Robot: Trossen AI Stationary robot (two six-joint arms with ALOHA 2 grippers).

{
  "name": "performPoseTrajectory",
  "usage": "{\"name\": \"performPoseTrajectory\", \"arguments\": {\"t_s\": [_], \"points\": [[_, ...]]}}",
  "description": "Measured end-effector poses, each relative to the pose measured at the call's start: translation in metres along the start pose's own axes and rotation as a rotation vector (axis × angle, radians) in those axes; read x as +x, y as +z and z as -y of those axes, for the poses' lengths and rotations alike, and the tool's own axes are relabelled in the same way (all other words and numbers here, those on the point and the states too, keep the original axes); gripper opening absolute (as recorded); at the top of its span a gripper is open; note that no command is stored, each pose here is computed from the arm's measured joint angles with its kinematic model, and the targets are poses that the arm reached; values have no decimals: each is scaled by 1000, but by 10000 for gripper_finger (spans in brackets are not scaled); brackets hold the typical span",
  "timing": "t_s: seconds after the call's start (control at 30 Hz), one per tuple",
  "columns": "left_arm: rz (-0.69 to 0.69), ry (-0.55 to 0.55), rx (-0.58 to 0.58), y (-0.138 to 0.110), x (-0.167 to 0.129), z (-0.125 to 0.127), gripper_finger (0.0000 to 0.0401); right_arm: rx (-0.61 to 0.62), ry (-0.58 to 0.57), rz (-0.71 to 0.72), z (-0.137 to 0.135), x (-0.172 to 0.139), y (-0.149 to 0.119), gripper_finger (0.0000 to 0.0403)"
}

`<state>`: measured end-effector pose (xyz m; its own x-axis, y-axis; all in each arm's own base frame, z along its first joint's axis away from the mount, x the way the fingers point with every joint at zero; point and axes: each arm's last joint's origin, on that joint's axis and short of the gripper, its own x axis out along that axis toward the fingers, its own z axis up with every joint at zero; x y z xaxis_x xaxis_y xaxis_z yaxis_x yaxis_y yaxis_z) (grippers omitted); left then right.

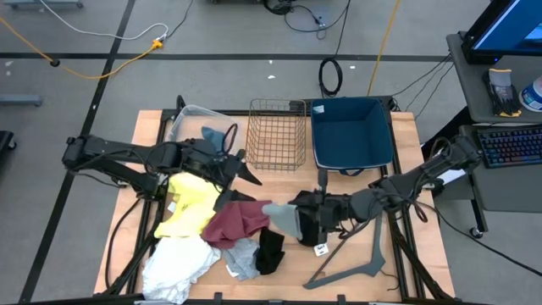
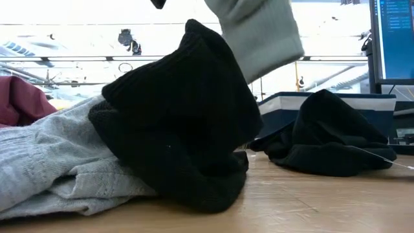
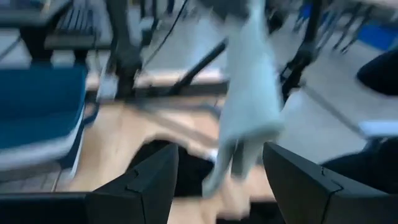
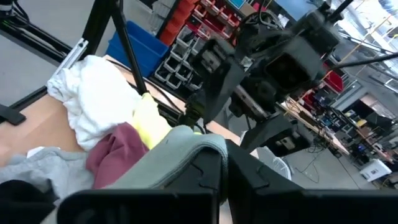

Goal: Pick & Place Cloths
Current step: Put the gray sock into the transparent bin

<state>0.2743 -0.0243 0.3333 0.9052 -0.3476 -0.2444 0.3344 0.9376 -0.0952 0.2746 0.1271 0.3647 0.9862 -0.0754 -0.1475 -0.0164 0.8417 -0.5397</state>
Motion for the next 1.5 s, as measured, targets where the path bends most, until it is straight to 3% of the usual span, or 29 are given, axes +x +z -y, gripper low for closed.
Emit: {"name": "performPoseTrajectory", "arguments": {"t_s": [0.5,0.83,0.97,1.1,1.3,1.5], "points": [[82,-97,47,-7,37,-6,240,-13,-46,-25,9,16,-9,0],[83,-92,46,-15,51,-11,239,-6,-36,55,14,25,-8,0],[74,-27,35,-16,52,-14,237,-2,-48,62,17,25,-7,0],[50,-19,54,-18,52,-14,188,-2,-46,59,16,26,-8,0],[39,-11,71,-19,51,-17,22,4,-45,59,16,25,-8,6],[-53,19,8,-29,48,-26,7,48,-1,14,10,23,-11,32]]}}
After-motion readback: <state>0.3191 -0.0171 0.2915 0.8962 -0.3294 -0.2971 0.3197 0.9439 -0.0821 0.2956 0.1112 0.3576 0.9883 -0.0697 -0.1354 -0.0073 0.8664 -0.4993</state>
